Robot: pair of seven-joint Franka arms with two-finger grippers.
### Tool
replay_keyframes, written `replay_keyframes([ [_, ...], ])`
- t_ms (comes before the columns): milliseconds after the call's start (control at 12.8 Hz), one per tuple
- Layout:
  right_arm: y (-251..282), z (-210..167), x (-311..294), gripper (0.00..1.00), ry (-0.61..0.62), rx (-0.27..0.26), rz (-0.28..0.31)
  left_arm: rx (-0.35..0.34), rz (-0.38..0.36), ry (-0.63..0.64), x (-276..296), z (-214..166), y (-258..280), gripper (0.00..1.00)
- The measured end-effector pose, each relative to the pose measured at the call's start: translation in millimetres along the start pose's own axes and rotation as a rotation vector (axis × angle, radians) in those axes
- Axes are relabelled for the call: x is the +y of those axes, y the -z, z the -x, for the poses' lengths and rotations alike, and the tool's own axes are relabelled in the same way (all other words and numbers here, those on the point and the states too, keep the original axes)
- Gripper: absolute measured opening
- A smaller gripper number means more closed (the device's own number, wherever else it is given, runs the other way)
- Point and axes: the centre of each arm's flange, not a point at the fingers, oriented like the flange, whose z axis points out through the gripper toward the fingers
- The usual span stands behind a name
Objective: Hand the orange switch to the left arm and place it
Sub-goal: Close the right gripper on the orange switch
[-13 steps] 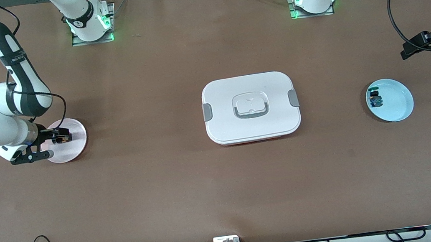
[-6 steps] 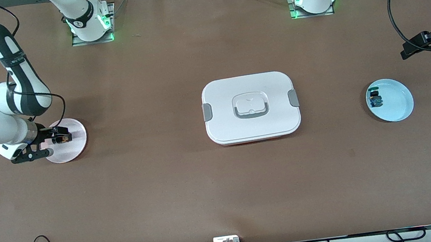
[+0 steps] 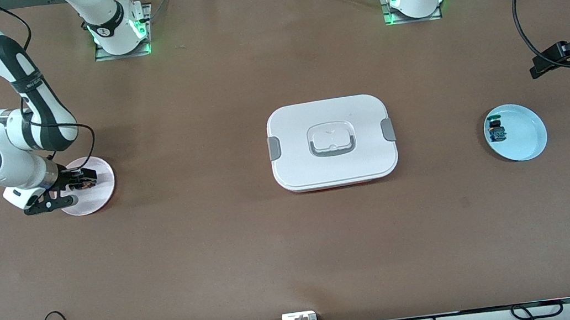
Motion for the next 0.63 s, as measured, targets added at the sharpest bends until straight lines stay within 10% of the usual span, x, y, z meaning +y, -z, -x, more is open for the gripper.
replay_keyframes([
  [625, -6, 7, 12, 1.0, 0.051, 0.0, -0.003, 0.0, 0.0, 0.0, 0, 0, 0, 1.0],
])
